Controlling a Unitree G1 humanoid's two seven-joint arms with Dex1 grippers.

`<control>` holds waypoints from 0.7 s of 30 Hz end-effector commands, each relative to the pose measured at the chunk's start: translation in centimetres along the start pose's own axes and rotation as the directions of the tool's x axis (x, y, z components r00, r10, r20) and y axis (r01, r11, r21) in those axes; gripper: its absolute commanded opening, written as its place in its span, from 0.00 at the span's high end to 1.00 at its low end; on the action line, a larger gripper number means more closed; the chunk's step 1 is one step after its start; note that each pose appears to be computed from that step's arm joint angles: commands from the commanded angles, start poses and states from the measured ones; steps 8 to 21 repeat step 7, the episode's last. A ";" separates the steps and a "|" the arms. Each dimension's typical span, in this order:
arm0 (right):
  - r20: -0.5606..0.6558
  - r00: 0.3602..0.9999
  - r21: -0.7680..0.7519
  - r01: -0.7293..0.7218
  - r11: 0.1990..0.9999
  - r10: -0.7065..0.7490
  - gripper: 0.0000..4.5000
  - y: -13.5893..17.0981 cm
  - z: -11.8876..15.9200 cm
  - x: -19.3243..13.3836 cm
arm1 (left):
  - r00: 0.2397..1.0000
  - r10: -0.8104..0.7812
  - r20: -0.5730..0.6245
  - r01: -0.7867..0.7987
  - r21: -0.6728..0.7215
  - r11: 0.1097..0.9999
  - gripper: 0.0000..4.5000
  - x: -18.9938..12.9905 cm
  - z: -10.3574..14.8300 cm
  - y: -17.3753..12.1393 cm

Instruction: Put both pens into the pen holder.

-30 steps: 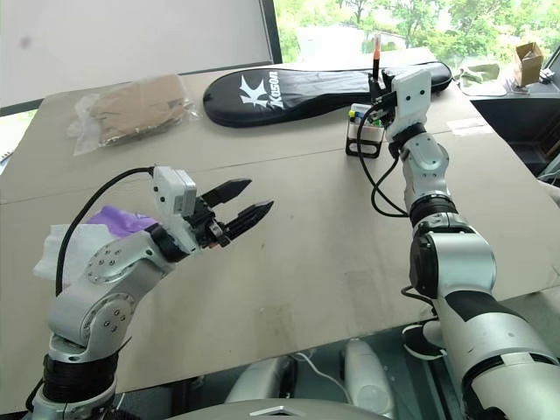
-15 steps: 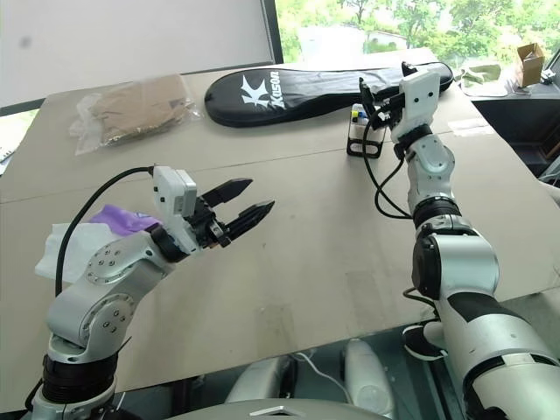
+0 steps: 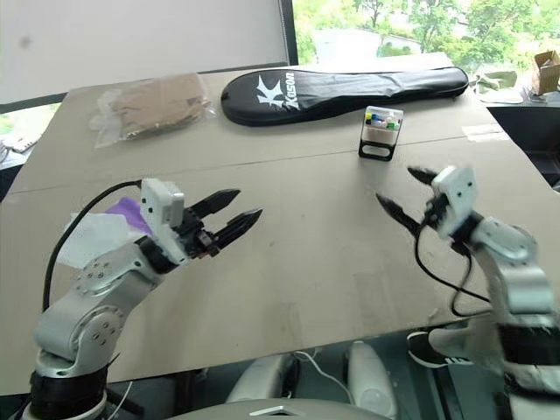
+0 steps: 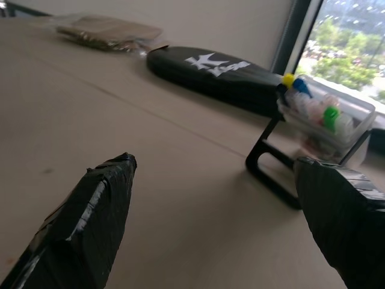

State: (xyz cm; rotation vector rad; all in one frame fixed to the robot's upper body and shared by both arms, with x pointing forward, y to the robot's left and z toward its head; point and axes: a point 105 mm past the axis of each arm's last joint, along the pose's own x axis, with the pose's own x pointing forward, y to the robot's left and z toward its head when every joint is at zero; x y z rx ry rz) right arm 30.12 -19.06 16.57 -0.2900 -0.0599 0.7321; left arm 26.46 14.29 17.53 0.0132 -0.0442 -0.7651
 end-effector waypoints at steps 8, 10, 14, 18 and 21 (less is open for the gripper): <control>-0.113 0.994 0.002 0.000 1.000 0.001 0.01 0.8 1.2 -4.8 | 0.993 0.087 -0.081 -0.089 -0.024 0.996 0.25 -3.7 -1.5 -0.9; -0.113 0.994 0.002 0.000 1.000 0.001 0.01 0.8 1.2 -4.8 | 0.993 0.087 -0.081 -0.089 -0.024 0.996 0.25 -3.7 -1.5 -0.9; -0.113 0.994 0.002 0.000 1.000 0.001 0.01 0.8 1.2 -4.8 | 0.993 0.087 -0.081 -0.089 -0.024 0.996 0.25 -3.7 -1.5 -0.9; -0.113 0.994 0.002 0.000 1.000 0.001 0.01 0.8 1.2 -4.8 | 0.993 0.087 -0.081 -0.089 -0.024 0.996 0.25 -3.7 -1.5 -0.9; -0.113 0.994 0.002 0.000 1.000 0.001 0.01 0.8 1.2 -4.8 | 0.993 0.087 -0.081 -0.089 -0.024 0.996 0.25 -3.7 -1.5 -0.9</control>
